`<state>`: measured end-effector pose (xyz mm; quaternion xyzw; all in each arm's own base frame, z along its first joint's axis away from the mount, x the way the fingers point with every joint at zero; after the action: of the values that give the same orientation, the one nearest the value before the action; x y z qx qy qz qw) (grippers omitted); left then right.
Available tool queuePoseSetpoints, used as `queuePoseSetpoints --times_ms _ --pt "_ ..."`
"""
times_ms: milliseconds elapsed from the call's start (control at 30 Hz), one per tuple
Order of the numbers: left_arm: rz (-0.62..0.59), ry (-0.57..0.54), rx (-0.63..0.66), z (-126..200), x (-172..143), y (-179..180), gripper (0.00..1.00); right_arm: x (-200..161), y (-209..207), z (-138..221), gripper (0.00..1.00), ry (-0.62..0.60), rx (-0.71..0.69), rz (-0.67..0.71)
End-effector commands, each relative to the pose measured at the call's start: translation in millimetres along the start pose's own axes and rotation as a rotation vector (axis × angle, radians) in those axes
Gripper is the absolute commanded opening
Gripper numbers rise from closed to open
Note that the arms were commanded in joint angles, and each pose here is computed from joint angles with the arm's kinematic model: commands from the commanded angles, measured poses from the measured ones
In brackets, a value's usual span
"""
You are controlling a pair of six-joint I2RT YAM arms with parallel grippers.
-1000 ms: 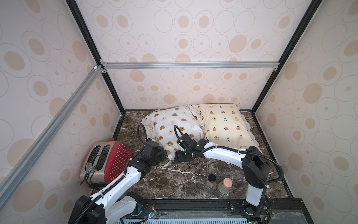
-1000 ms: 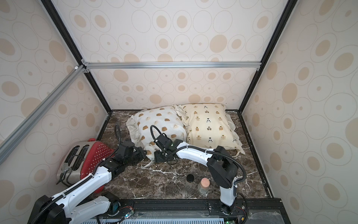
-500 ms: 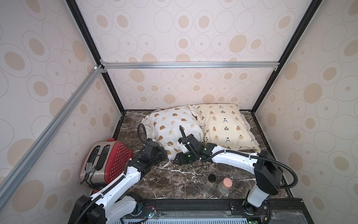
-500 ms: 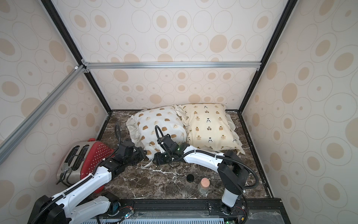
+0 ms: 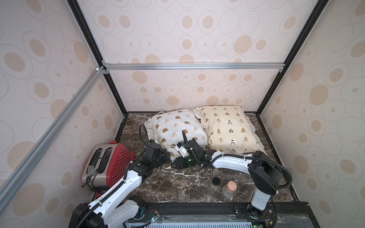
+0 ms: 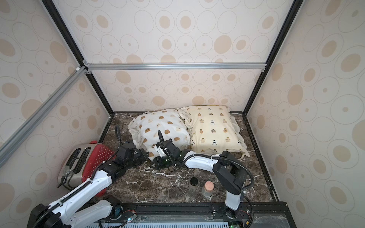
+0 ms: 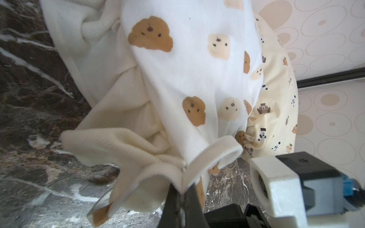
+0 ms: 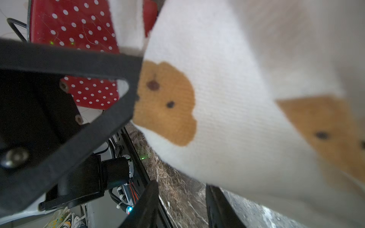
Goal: Zip up pillowcases
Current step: Zip the zipper on the pillowcase.
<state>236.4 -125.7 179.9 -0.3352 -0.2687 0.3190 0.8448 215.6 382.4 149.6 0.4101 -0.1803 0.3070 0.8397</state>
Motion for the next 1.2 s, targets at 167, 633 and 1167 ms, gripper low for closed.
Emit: queuePoseSetpoints --times_ms 167,633,1167 --pt "-0.020 0.003 -0.064 11 4 -24 0.00 -3 0 -11 0.47 -0.067 0.054 0.046" --pt "-0.005 -0.002 -0.086 11 5 -27 0.00 7 7 -12 0.52 -0.174 0.128 0.106" --pt "-0.002 0.011 -0.090 6 4 -29 0.00 10 2 -20 0.51 -0.200 0.118 0.137"
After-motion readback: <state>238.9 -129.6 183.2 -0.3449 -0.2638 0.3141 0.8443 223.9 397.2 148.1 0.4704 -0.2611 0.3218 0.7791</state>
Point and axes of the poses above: each gripper's point midway between its finger pads, its own z axis back along the fingers, its own y axis along the line the jaws close on, x = y × z, the point moved 6 cm from there along z, back along the fingers, and after that the axes turned 14 degrees about z, right-handed, at the moved point
